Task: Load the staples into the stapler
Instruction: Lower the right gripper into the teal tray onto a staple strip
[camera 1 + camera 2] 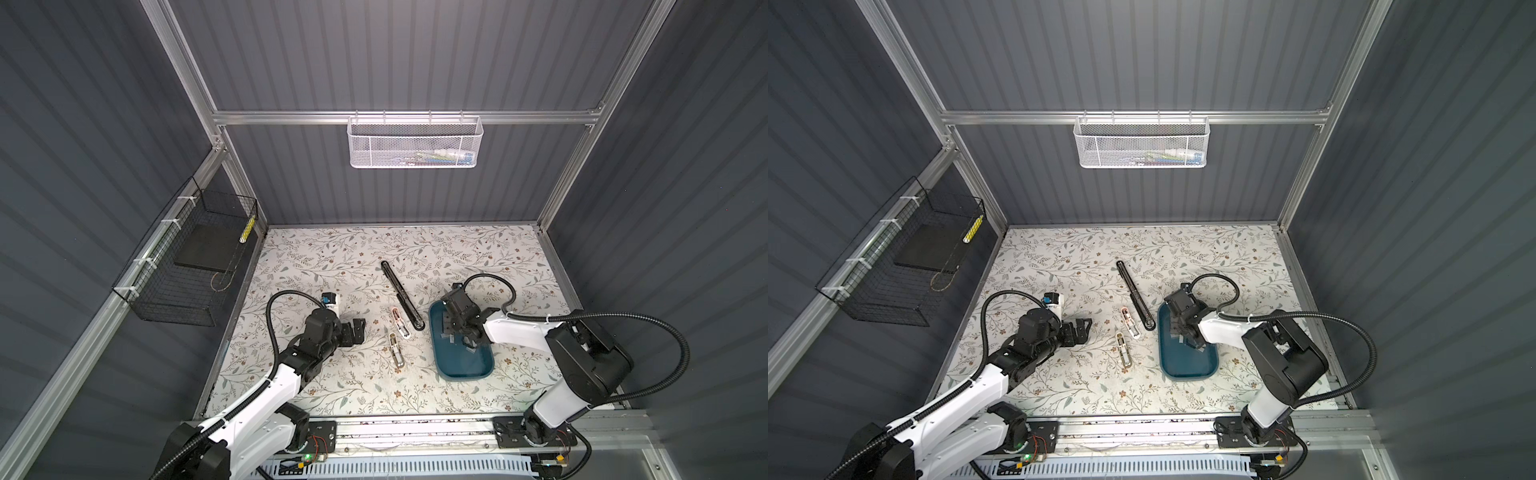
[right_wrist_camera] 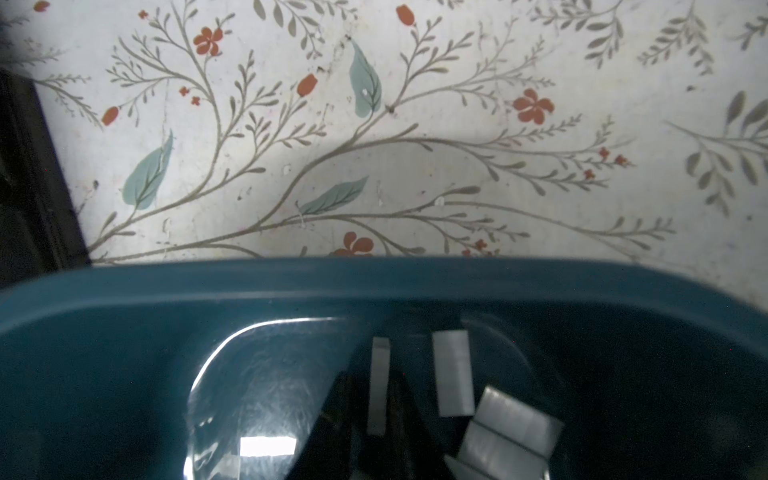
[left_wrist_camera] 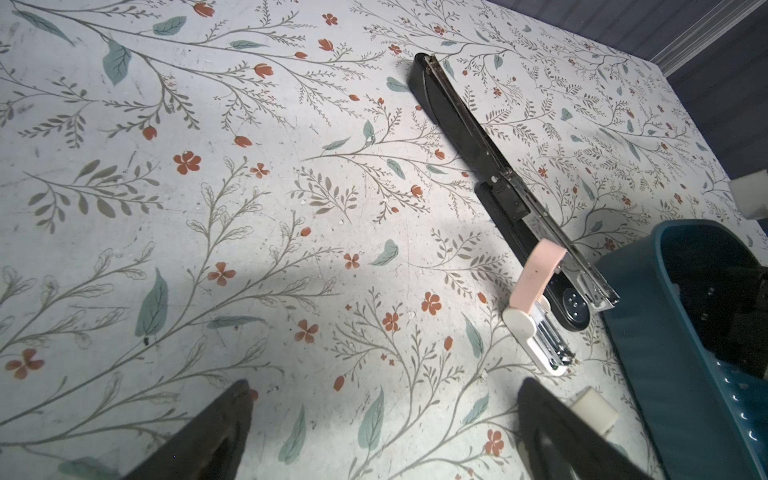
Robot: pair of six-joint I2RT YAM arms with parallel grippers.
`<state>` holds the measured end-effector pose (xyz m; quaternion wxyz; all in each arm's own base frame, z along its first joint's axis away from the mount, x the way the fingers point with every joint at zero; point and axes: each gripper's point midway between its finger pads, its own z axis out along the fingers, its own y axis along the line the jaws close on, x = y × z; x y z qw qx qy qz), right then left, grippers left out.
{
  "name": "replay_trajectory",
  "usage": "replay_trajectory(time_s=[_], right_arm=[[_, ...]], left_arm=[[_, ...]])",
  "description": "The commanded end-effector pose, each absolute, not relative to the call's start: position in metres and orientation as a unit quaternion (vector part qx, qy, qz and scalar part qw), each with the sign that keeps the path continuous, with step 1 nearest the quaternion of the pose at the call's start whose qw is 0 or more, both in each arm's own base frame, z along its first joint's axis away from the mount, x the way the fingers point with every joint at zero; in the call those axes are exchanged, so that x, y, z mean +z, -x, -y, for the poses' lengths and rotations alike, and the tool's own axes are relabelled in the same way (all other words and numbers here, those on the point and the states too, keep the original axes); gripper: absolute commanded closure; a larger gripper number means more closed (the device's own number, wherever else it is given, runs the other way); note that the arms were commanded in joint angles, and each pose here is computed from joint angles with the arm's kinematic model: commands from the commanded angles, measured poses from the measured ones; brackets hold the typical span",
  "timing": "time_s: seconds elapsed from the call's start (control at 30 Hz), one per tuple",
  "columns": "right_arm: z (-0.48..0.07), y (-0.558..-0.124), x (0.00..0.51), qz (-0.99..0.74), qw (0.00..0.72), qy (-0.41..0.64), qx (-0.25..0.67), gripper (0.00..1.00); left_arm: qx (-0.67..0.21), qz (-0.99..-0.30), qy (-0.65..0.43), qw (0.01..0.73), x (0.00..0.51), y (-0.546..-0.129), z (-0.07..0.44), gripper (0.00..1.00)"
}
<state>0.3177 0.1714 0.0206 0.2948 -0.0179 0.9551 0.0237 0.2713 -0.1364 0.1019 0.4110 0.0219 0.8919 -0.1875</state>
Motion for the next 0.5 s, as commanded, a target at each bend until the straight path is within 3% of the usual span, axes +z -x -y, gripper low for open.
replay_trajectory(time_s=[0.0, 0.47], right_arm=[[-0.1738, -0.3194, 0.0275, -0.955, 0.297, 0.017, 0.021, 0.79], [-0.1833, -0.3206, 0.0333, -0.953, 0.302, 0.026, 0.024, 0.78]], left_arm=[[-0.182, -0.895, -0.027, 0.406, 0.0976, -0.268, 0.1354, 0.0], [-0.183, -0.894, -0.027, 0.407, 0.0977, -0.2678, 0.1353, 0.0]])
